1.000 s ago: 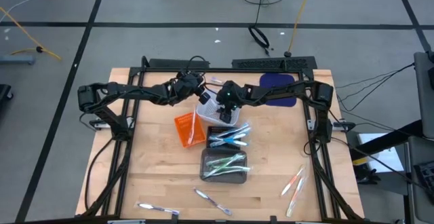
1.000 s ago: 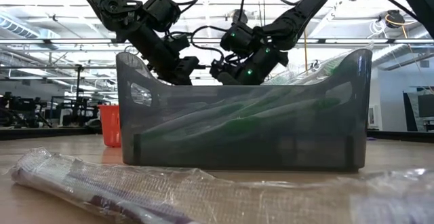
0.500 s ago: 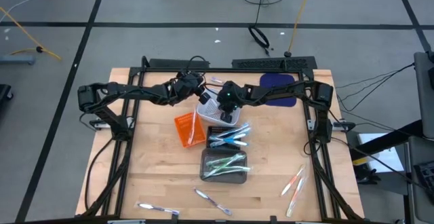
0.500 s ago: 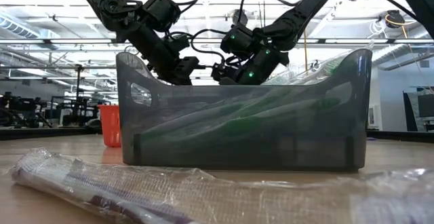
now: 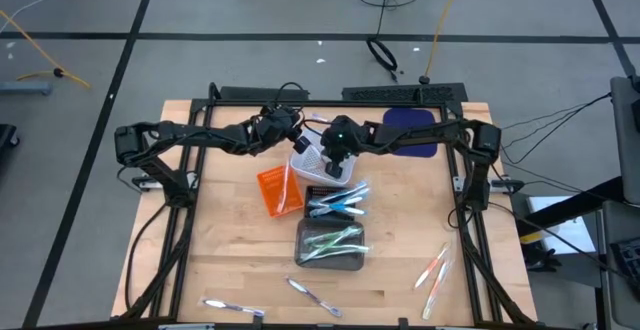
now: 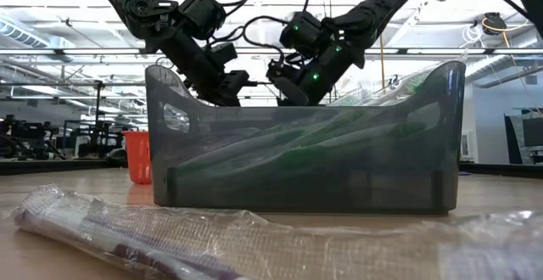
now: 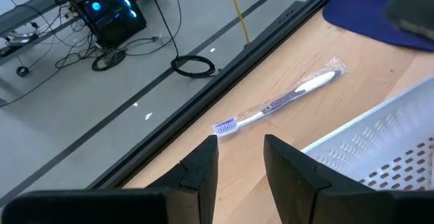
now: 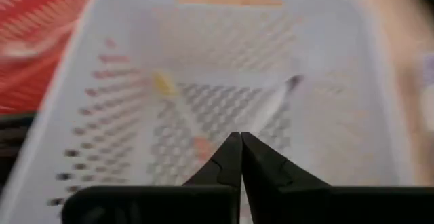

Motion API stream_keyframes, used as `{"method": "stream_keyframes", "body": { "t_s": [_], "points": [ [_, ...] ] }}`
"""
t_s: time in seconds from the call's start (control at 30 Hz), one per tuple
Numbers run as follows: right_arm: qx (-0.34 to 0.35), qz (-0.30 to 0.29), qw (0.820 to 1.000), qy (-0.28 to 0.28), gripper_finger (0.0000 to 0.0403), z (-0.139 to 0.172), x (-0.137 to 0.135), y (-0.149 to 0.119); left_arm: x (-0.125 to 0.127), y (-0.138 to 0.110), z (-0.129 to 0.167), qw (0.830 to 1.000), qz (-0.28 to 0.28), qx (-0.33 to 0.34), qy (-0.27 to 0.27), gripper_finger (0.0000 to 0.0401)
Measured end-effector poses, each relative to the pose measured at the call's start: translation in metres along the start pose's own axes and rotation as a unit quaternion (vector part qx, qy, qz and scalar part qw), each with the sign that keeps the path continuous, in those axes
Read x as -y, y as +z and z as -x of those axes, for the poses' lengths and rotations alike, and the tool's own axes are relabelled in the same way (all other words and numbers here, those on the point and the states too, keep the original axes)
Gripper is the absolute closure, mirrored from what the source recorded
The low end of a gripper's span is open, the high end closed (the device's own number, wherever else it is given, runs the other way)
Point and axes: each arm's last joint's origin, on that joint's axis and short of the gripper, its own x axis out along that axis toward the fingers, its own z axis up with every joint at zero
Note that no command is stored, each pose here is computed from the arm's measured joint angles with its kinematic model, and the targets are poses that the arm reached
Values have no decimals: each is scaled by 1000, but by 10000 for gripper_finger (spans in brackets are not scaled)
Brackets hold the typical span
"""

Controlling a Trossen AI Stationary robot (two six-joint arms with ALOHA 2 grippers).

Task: Pick & Place Toothbrushes
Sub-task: Remove the purple toothbrush from the white basket

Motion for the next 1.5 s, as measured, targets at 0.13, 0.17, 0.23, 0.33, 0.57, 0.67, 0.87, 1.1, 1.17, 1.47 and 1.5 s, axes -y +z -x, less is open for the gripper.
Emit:
{"method": "stream_keyframes", "body": {
  "t_s": [0.13, 0.17, 0.23, 0.33, 0.57, 0.67, 0.87, 1.1, 1.17, 1.47, 1.5],
  "points": [
    [-4, -33, 998, 46, 387, -6, 0, -3, 0, 0, 0, 1000, 1, 0, 0, 281],
    [-9, -31, 999, 43, 379, -8, 0, -5, 0, 0, 0, 1000, 1, -1, 0, 281],
    [-25, -34, 999, 32, 352, -10, 1, -10, 0, 0, 0, 1000, 1, -1, 0, 281],
    [-11, -33, 999, 31, 298, -9, 2, -6, 0, 0, 0, 1000, 1, -1, 0, 281],
    [-13, -51, 998, 15, 174, -15, 2, -9, 0, 0, 0, 1000, 2, -1, 0, 281],
    [-13, -56, 998, 4, 146, -21, 3, -11, 0, 0, 0, 1000, 2, -1, 0, 281],
    [-26, -46, 999, -7, 143, -31, 0, -17, -1, -1, 0, 1000, 2, -3, 1, 281],
    [-29, -31, 999, -17, 186, -21, -2, -14, -1, -1, -1, 1000, 2, -3, 2, 281],
    [-28, -28, 999, -17, 197, -19, -3, -13, -1, -1, -1, 1000, -1, -3, 2, 281],
    [-90, -22, 996, -18, 211, -17, -6, -25, -1, 0, -1, 1000, -9, -2, 2, 281],
    [-95, -21, 995, -22, 211, -19, -6, -27, -1, 0, -1, 1000, -8, -2, 2, 281]
  ]
}}
